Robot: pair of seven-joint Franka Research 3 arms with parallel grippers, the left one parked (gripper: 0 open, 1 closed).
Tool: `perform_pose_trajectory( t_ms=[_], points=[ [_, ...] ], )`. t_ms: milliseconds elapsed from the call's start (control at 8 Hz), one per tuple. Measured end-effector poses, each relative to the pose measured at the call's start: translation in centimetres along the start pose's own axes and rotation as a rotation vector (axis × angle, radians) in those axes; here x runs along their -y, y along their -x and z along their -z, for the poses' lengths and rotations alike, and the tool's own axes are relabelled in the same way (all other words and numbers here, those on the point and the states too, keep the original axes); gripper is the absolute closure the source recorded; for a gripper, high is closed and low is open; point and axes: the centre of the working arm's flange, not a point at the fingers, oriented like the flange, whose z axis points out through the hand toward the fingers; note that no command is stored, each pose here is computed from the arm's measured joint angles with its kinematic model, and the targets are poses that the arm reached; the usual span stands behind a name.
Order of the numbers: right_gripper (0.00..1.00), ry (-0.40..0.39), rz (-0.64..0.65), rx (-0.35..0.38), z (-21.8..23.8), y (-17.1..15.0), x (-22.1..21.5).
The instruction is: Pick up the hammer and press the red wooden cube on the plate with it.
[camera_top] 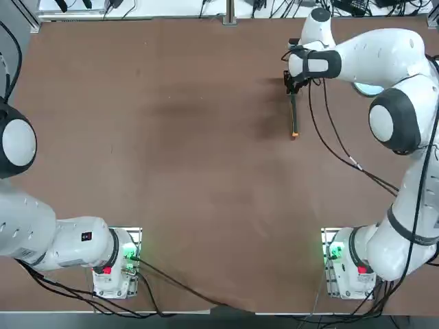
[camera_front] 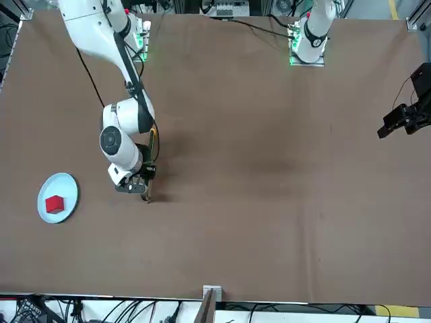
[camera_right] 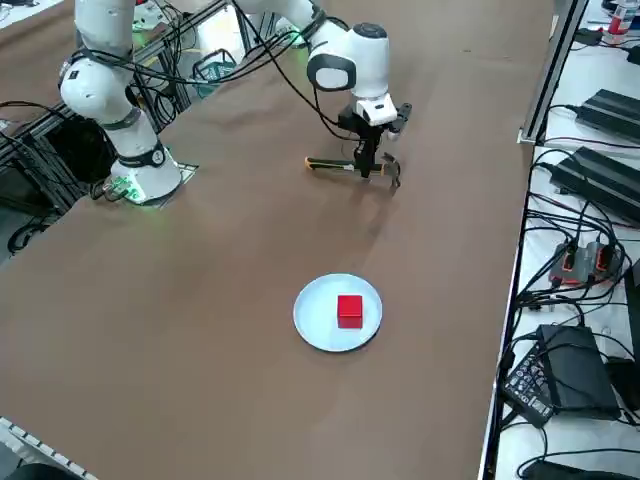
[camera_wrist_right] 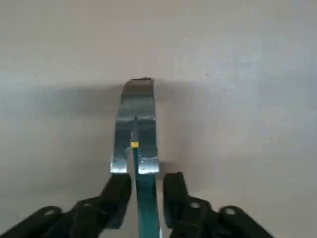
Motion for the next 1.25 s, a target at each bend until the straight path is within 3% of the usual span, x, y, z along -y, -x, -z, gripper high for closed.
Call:
perform_pose_trajectory(
  t_ms=[375,625,875,1250],
  points=[
    [0.03,-0.007,0.000,-0.016,1.2,-0.2,0.1],
    [0.00,-0.011,-0.020,-0.031,5.9,-0.9,-1.3],
    [0.00,-0.020,-0.028,-0.049,14.6,-1.0,-4.9],
    [0.00,-0.050,0.077,-0.048,26.2,1.1,-12.5]
  ],
)
